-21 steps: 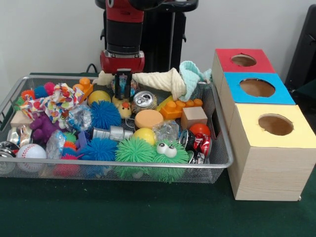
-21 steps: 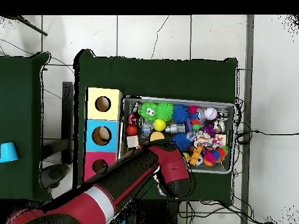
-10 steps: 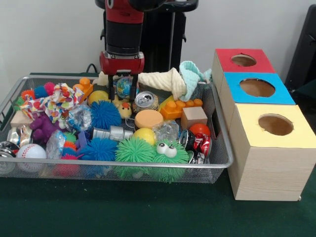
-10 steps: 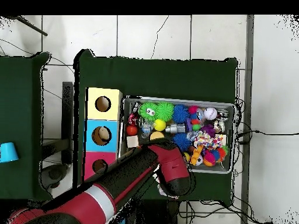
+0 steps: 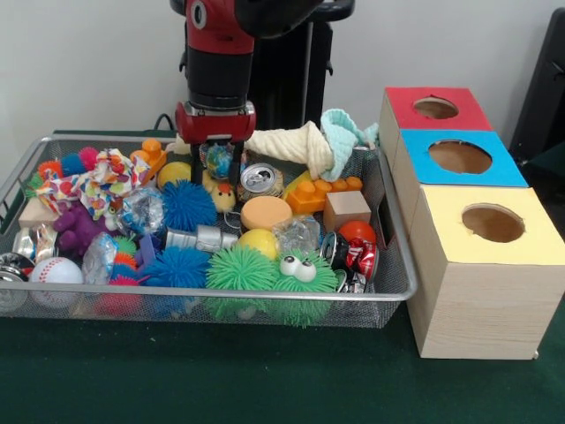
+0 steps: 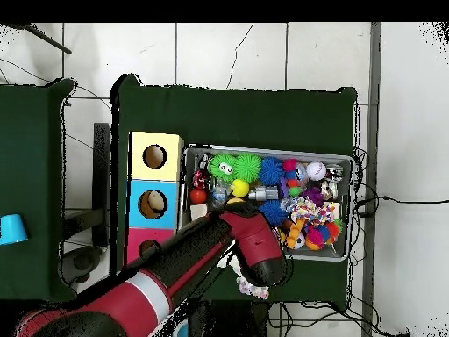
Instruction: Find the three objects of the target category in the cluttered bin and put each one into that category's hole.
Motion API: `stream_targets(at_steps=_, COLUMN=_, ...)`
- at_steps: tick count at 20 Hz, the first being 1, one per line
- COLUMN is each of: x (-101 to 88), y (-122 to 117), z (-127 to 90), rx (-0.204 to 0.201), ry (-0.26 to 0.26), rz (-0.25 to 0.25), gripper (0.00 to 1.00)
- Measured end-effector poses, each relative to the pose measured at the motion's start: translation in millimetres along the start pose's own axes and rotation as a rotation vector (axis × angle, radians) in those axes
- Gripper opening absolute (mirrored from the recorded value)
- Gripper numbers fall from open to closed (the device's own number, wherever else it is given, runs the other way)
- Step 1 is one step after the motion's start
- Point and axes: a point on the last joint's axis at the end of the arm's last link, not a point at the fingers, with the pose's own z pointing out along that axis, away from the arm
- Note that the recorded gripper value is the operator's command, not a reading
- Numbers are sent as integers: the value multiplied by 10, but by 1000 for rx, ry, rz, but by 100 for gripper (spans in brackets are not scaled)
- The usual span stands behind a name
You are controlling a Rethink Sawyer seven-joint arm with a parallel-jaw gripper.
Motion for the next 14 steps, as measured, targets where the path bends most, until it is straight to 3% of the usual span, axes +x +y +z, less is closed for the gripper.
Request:
stream_targets(at_steps=6, x=-61, y=26, z=133, rx=-4, ry=45, rz=7, gripper=100)
stream_targets(at_steps=14, x=-110, y=34, z=242, rx=-3, ry=64, rz=89, gripper=100)
